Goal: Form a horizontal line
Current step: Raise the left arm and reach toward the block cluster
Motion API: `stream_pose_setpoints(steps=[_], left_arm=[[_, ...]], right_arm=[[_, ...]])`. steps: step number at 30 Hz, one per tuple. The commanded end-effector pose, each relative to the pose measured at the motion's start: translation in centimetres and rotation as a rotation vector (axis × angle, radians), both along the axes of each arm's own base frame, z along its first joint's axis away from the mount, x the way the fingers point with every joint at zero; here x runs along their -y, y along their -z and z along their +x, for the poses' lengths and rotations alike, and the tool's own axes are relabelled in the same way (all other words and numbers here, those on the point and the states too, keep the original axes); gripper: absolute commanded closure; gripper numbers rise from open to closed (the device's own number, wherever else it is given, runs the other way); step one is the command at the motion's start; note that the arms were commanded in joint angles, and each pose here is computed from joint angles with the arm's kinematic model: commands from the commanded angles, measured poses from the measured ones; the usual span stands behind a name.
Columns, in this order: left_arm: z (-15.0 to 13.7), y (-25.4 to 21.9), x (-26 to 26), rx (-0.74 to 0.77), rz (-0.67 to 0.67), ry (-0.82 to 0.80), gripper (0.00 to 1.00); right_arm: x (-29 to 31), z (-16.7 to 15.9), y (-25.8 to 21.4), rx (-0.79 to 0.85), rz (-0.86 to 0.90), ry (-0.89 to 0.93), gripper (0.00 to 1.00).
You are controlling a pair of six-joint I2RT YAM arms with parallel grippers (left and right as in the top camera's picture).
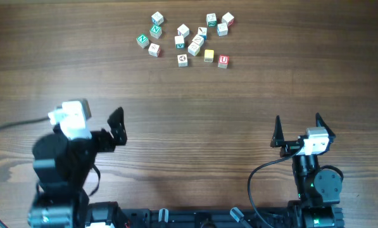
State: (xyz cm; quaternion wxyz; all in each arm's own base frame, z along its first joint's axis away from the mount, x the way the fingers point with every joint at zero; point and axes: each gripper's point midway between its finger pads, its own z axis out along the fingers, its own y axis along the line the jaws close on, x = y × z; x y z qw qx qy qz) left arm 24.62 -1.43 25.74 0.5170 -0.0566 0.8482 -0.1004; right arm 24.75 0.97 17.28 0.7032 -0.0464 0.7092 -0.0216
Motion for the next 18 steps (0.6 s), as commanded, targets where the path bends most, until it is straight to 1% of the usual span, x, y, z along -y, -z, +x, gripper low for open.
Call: stream_pose_setpoints(steps=[1, 3, 7, 14, 18], left_arm=[[0.9, -1.8, 1.4, -0.076, -0.053, 0.074, 0.00], [1.1, -1.2, 2.5, -0.124, -0.093, 0.131, 0.00], [1.9, -0.3, 3.7, -0.169, -0.140, 0.194, 0.00], [3.9, 1.8, 3.7, -0.269, -0.168, 0.184, 0.00], [5.6, 1.4, 3.6, -0.300, -0.186, 0.173, 0.00]], right_arm=[[-0.3, -0.1, -0.2, 0.011, -0.008, -0.019, 0.01], [-0.3, -0.1, -0.2, 0.011, -0.008, -0.018, 0.00], [-0.3, -0.1, -0.2, 0.011, -0.008, -0.018, 0.00], [-0.3, -0.1, -0.2, 0.011, -0.008, -0.018, 0.00], [-0.3, -0.1, -0.2, 0.011, -0.008, -0.018, 0.00]])
